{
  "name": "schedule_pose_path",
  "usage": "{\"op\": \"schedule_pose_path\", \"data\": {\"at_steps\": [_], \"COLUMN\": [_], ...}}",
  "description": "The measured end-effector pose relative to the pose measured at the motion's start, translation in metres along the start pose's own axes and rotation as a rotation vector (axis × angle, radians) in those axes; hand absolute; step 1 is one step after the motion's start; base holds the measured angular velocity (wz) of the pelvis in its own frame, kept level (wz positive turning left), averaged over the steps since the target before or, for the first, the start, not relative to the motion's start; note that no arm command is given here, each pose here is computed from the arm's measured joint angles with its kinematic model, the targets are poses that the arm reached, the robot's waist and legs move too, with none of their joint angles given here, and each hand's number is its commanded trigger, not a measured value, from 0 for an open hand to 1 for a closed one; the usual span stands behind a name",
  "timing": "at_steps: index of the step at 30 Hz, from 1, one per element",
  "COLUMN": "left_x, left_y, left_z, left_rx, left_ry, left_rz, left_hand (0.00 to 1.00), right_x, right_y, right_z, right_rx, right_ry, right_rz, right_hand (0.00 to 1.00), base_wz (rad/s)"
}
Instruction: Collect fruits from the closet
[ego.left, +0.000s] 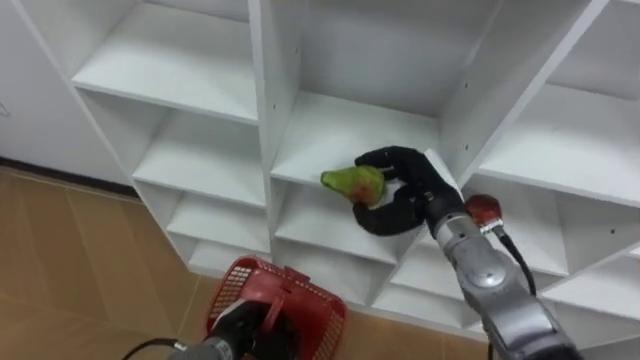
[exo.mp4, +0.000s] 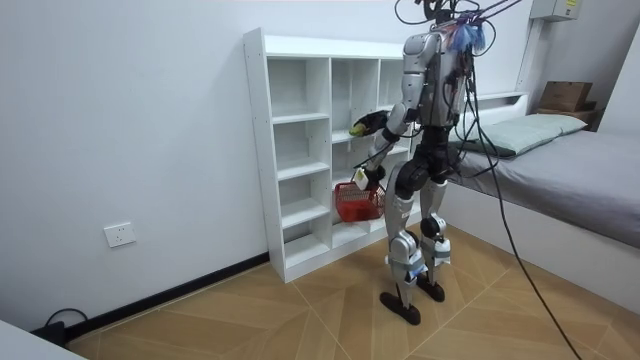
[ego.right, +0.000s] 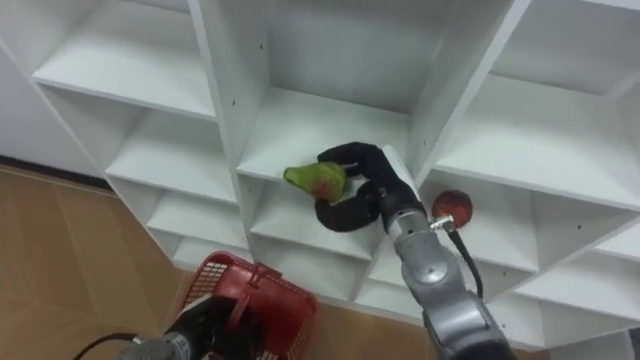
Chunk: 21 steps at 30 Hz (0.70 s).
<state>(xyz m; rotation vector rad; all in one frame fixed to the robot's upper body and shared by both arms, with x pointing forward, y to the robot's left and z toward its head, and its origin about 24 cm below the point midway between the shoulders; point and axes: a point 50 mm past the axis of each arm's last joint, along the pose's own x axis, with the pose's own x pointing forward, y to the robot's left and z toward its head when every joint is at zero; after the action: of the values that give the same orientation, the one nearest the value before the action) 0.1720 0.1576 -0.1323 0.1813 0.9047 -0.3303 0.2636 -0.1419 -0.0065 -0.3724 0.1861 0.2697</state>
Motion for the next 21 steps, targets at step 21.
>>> {"op": "schedule_pose_path", "data": {"at_steps": [21], "left_x": [0.0], "left_y": [-0.004], "left_z": [-0.004], "left_rx": [-0.026], "left_ry": [-0.01], "left_rz": [0.009], "left_hand": [1.0], "right_x": [-0.025], "right_y": [0.02], "right_z": [-0.003], "right_rx": [-0.026], "right_ry": [-0.024], "right_rz": [0.029], "right_hand": [1.0], "base_wz": [-0.1]}}
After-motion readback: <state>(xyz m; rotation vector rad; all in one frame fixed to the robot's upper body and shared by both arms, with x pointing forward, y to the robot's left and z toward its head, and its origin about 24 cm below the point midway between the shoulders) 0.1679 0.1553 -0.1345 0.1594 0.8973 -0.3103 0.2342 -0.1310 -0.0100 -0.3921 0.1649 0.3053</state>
